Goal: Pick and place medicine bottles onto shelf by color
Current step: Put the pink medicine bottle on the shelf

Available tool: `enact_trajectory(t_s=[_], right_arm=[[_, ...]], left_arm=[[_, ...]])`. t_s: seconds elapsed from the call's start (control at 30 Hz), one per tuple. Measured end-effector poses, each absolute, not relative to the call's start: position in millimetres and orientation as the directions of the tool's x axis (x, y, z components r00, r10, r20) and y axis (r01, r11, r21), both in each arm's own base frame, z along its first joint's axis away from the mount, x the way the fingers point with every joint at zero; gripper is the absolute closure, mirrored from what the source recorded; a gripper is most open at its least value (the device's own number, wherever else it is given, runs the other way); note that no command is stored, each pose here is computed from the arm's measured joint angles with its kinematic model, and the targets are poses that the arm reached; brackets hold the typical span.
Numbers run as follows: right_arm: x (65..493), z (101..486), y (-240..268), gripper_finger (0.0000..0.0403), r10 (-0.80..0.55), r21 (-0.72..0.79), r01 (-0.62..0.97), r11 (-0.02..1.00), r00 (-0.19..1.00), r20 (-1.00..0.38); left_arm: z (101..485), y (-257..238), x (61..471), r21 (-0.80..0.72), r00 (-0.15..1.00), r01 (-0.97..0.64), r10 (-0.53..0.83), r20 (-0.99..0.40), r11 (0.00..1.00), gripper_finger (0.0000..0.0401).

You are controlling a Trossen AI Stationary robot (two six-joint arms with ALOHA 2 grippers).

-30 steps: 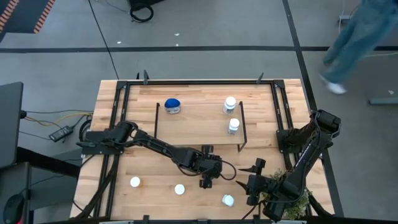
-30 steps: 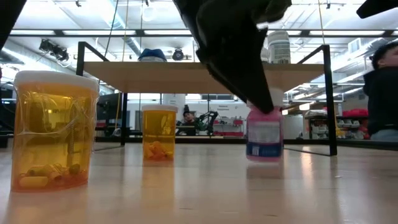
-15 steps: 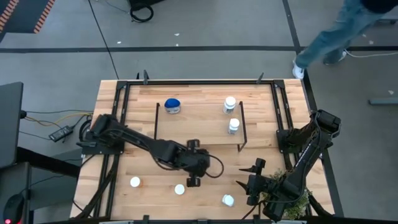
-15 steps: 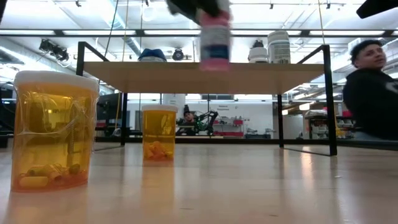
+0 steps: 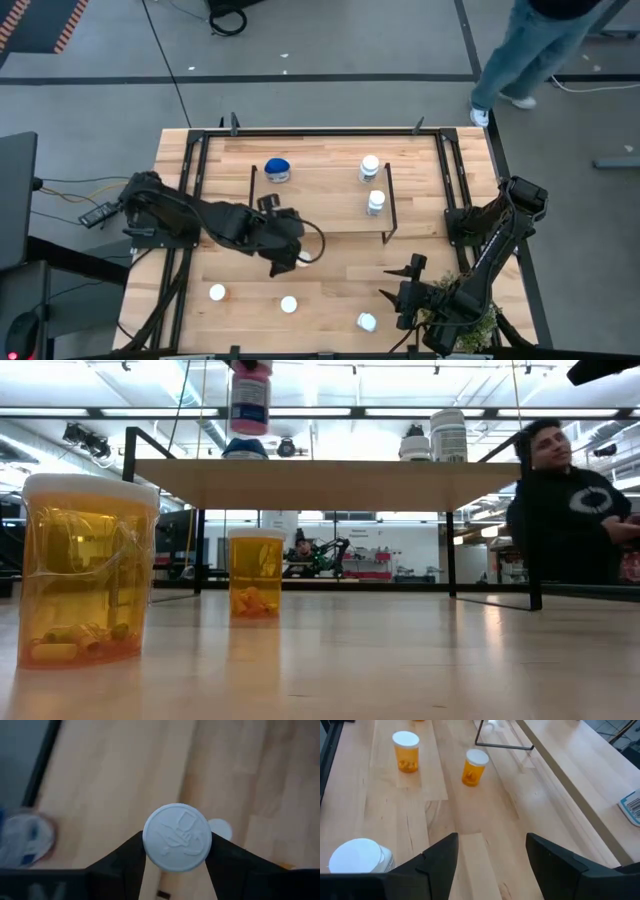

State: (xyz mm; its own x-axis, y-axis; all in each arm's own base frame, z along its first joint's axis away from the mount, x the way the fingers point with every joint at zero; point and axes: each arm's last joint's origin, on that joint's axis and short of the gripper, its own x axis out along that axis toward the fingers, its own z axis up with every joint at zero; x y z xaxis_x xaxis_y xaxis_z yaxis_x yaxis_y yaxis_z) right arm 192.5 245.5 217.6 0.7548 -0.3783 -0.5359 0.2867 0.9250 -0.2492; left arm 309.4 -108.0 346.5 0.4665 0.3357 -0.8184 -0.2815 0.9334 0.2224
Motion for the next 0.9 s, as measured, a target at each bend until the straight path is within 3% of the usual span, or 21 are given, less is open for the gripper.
enact_trajectory(t_s=[0.23,0.5,0.9], right_arm=[[195,218,244,0.0162,-0.386,-0.248,0.297,0.922,0.752,-0.535],[195,218,243,0.0162,-0.386,-0.243,0.300,0.922,0.752,-0.535],[196,217,243,0.0162,-0.391,-0.261,0.293,0.920,0.748,-0.536]], left_arm=[[354,-69,292,0.334,0.329,-0.483,0.521,-0.787,0.809,0.0217],[334,-35,291,0.301,0.222,-0.536,0.475,-0.851,0.789,0.0212],[324,-27,278,0.200,0.307,-0.560,0.426,-0.851,0.804,0.0217]])
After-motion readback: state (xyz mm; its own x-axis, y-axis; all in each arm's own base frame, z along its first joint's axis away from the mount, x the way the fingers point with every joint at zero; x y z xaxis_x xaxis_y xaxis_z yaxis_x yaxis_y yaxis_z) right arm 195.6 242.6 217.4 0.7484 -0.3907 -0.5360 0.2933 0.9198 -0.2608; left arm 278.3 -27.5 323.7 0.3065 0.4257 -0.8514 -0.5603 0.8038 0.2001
